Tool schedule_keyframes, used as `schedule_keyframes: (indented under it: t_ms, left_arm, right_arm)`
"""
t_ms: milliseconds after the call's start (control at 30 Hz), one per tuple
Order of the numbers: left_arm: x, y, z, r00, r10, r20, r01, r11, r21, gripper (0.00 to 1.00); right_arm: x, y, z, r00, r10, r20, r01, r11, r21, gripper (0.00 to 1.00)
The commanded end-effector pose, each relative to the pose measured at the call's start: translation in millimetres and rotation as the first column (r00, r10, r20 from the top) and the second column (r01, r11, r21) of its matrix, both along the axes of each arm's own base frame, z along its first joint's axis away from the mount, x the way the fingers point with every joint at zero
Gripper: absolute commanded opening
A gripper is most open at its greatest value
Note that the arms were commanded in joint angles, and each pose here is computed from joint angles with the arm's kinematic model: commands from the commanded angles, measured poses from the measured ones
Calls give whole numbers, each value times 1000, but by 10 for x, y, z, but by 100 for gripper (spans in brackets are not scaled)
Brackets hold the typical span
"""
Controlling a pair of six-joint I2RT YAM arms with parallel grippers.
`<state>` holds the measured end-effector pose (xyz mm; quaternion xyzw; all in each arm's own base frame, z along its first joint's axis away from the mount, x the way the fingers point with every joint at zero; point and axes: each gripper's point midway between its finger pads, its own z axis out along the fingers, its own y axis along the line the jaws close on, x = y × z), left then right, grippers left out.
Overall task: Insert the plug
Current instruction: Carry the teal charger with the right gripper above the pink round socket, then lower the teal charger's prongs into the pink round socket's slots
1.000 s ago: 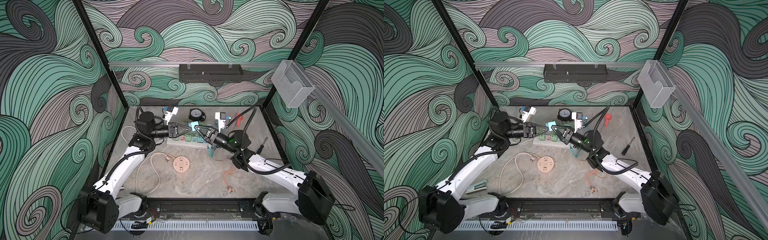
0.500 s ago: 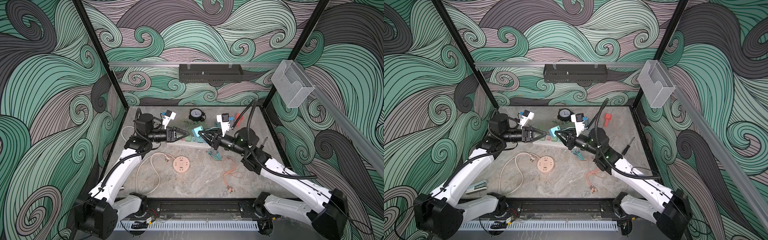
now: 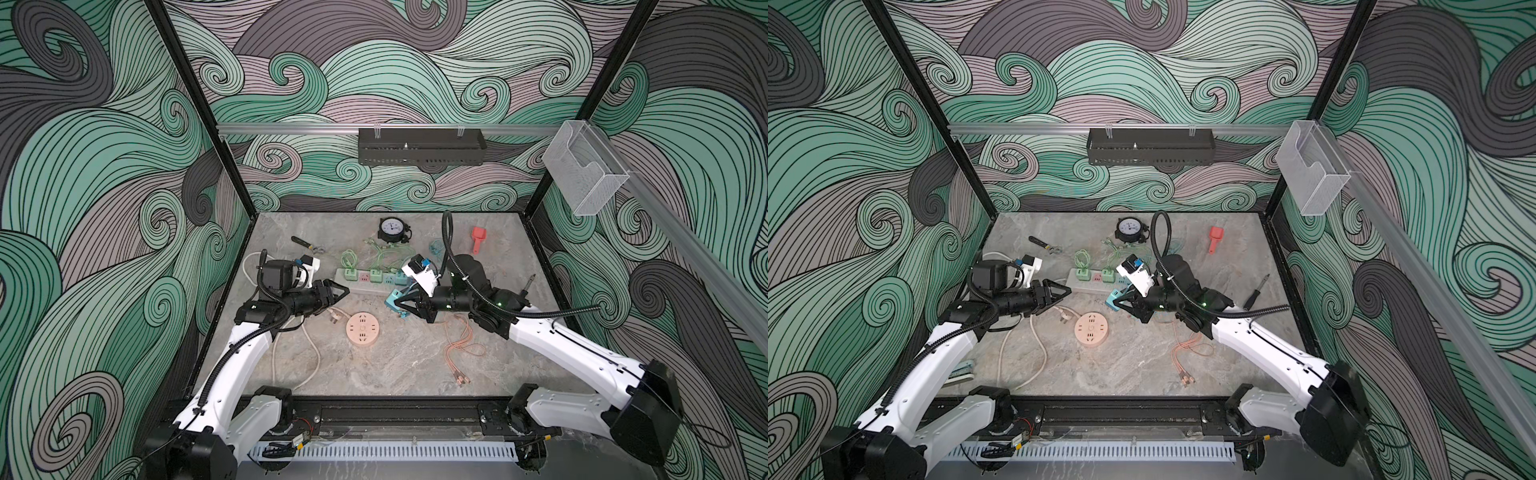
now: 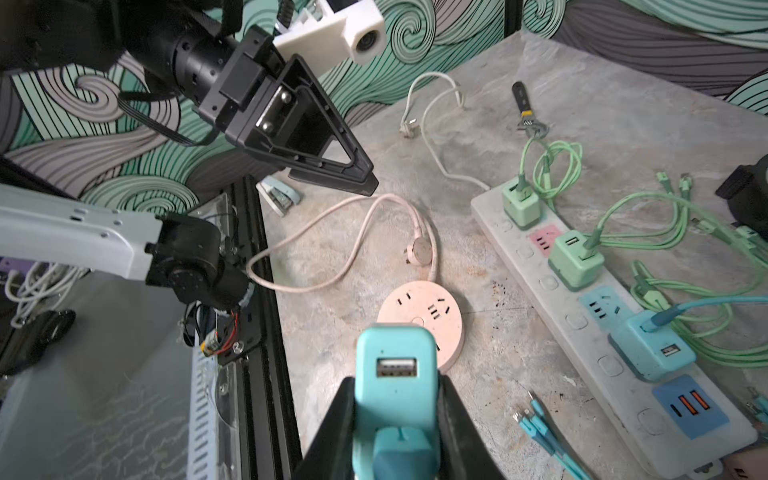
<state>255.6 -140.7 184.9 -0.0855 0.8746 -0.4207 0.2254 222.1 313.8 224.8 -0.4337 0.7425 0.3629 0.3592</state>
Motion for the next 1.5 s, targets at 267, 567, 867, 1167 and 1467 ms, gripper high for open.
schedule_keyframes:
  t_ms: [267,567,867,1167,1467]
  left_arm:
    - [-121,241,-730,987,109,-117,-93,987,134,53]
    - [-97,212,-996,982,114,-149,-97,988,118,47]
    - [-73,154,-1134,984,86,-159,-67,991,116,42]
    - [-104,36,-1252,984,31,-176,-8,991,131,39]
    - [-139,-34,-1401,978,-2,-207,33,988,149,34]
  right_arm:
    - [108,477,-517,945,318,80,-306,942,-136,4]
    - [226,790,-931,897,440,51,-415,875,-250,4]
    - [255,885,-1239,872,489,28,-455,829,-325,4]
    - [293,910,-1354,854,519,32,-477,806,-350,3]
    - [349,990,-1395,855,518,29,-480,811,-335,3]
